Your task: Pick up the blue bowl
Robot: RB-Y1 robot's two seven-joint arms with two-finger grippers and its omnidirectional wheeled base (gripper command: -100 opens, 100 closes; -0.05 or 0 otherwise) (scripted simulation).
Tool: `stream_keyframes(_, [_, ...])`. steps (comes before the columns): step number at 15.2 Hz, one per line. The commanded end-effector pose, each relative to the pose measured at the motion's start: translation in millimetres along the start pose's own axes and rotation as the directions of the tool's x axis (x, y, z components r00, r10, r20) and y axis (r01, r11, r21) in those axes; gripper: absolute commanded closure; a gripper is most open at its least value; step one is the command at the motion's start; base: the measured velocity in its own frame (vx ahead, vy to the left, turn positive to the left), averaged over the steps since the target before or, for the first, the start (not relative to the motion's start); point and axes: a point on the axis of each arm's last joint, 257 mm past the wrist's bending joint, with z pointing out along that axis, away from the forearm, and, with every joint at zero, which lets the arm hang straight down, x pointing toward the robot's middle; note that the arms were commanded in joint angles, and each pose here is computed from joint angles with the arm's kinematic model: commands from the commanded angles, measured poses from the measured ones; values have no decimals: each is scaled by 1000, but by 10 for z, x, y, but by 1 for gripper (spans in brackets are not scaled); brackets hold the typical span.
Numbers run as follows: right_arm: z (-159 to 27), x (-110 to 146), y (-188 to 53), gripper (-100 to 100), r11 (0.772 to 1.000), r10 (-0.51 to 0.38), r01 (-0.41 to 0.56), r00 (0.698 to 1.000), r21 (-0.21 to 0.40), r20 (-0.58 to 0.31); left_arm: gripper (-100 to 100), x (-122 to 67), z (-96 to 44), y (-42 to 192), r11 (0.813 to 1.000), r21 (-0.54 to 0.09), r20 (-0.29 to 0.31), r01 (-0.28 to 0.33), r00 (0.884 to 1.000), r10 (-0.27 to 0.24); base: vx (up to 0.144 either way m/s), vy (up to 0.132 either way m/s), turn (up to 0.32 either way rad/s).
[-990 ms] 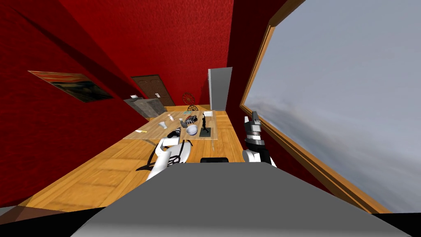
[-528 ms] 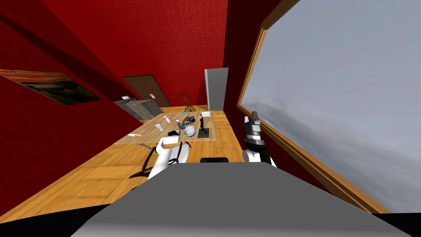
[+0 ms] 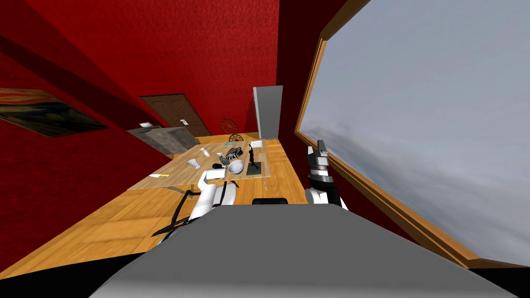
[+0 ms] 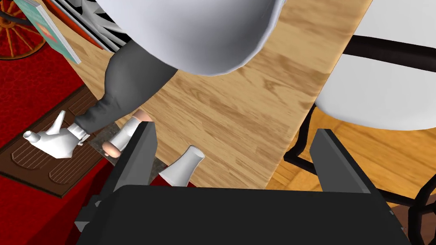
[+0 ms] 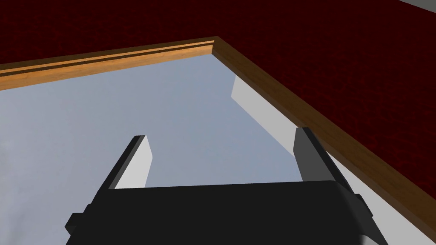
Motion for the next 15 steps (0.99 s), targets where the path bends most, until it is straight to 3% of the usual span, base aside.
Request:
stream_keyframes(1, [0, 0, 0, 0, 1000, 0, 0, 1000, 0, 0, -100, 16, 24, 93, 999, -54, -7, 7, 1000, -7, 14, 0, -113])
stream_keyframes(8, [0, 0, 0, 0, 1000, 0, 0, 1000, 0, 0, -100, 62, 33, 328, 985, -175, -24, 16, 1000, -20, 16, 2, -96])
stream_keyframes(9, [0, 0, 0, 0, 1000, 0, 0, 1000, 0, 0, -100, 87, 30, 400, 976, -216, -32, 19, 999, -26, 14, 0, -98])
stream_keyframes(15, [0, 0, 0, 0, 1000, 0, 0, 1000, 0, 0, -100, 169, -8, 605, 945, -327, -56, 22, 998, -42, 17, 3, -95])
